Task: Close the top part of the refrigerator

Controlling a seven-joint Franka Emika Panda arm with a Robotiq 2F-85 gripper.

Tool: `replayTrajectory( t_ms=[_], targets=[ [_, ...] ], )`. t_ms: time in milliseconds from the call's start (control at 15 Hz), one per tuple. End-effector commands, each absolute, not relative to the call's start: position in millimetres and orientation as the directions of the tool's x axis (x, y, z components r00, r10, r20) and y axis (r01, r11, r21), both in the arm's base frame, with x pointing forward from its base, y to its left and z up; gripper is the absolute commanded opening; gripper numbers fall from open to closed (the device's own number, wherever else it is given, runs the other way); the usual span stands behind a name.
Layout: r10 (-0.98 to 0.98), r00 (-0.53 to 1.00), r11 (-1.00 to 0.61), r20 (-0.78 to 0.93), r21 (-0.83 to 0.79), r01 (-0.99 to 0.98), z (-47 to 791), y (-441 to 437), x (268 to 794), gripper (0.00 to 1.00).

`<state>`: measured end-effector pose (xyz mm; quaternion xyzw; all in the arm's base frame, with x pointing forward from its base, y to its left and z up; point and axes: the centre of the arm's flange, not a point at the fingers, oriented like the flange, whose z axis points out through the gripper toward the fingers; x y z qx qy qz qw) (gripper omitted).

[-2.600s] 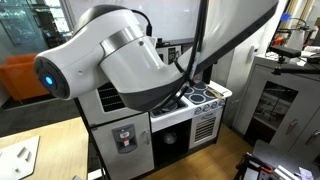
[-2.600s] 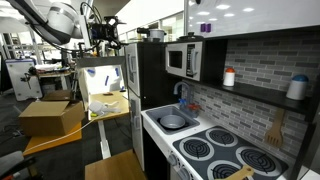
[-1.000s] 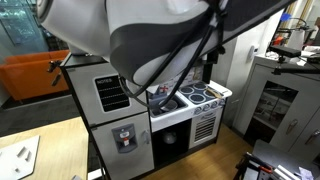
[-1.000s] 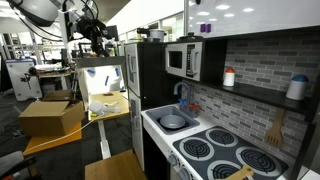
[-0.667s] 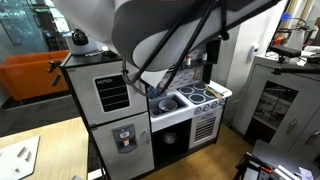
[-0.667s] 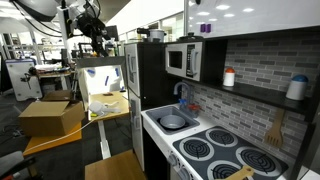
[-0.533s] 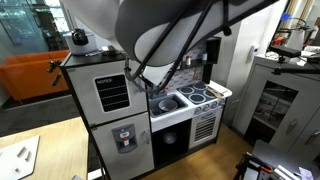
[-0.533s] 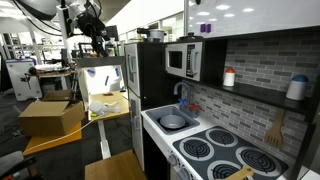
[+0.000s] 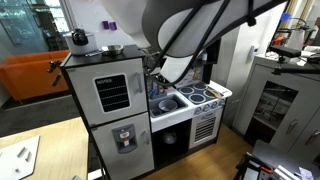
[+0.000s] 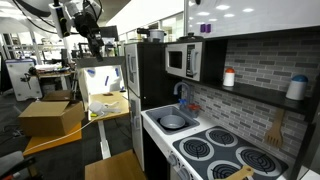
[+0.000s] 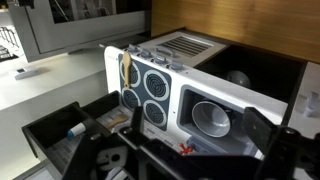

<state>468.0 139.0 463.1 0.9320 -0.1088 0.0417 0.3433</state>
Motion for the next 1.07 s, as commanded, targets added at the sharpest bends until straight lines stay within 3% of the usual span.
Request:
replayTrajectory(
  t_ms=[0,667,867,1000],
  targets=[
    [-0.21,0.966,-0.782,0.151,0.568,-0.258,466.2,120.2,436.0,1.0],
    [-0.385,0.914,-0.802,0.127,0.443,-0.4,475.2,77.5,336.5,1.0],
    [-0.454,0.885,-0.801,0.104,0.387,-0.457,471.5,56.2,316.9,1.0],
    [-0.45,0.887,-0.783,0.101,0.433,-0.446,473.2,61.9,324.5,1.0]
  ],
)
